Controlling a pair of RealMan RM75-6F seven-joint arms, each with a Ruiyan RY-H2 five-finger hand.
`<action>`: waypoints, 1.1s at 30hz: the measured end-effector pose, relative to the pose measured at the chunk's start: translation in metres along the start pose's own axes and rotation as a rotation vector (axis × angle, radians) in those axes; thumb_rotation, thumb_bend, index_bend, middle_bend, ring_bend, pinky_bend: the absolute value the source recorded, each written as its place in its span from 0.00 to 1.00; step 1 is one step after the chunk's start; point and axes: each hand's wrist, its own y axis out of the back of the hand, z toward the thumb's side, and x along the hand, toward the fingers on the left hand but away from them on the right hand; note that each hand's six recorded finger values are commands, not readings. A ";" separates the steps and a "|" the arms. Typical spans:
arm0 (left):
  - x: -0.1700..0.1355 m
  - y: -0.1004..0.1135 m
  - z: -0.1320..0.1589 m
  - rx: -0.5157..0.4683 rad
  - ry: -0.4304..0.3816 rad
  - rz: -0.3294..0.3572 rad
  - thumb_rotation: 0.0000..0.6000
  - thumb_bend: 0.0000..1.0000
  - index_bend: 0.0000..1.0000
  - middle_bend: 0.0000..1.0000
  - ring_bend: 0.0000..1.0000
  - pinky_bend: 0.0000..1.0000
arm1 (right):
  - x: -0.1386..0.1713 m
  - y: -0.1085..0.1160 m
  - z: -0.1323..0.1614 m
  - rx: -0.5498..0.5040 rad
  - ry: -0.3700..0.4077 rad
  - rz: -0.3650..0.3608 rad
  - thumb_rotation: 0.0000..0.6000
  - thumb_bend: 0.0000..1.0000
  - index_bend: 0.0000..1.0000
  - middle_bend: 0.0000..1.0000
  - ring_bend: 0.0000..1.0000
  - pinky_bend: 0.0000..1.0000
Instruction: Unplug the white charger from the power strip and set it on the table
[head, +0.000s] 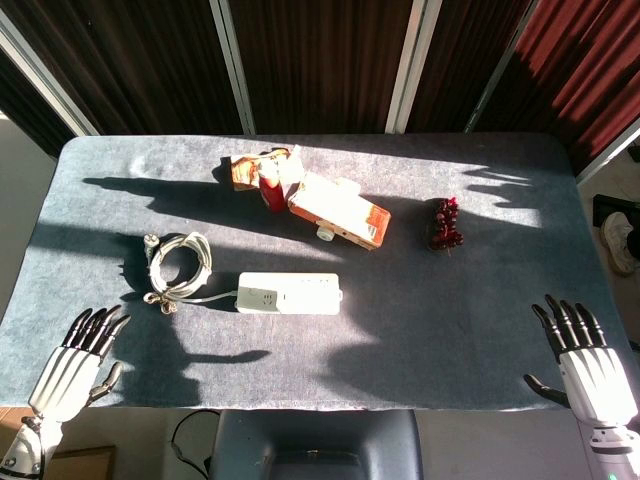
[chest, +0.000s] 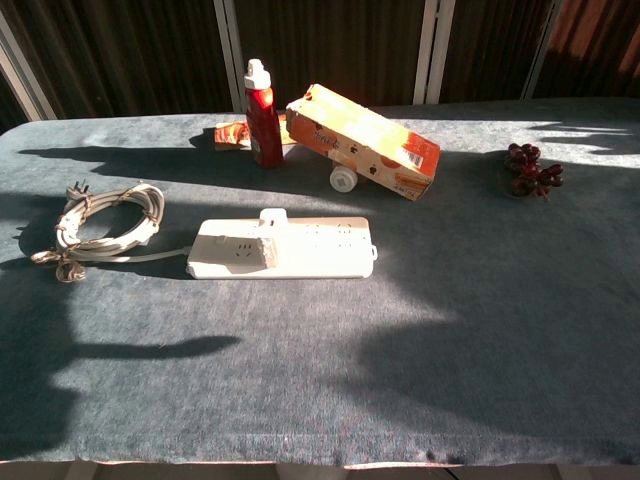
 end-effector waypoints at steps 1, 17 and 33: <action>0.002 0.000 0.001 -0.002 -0.001 0.004 1.00 0.46 0.00 0.00 0.00 0.05 | 0.001 0.001 -0.001 -0.002 -0.001 0.002 1.00 0.16 0.00 0.00 0.00 0.00; 0.094 -0.039 0.108 -0.300 -0.293 0.055 1.00 0.40 0.00 0.00 0.00 0.03 | -0.020 -0.001 0.000 0.018 -0.020 -0.012 1.00 0.16 0.00 0.00 0.00 0.00; 0.183 -0.086 0.191 -0.171 -0.285 0.013 1.00 0.39 0.00 0.00 0.00 0.02 | -0.040 -0.018 -0.002 0.007 -0.043 0.052 1.00 0.16 0.00 0.00 0.00 0.00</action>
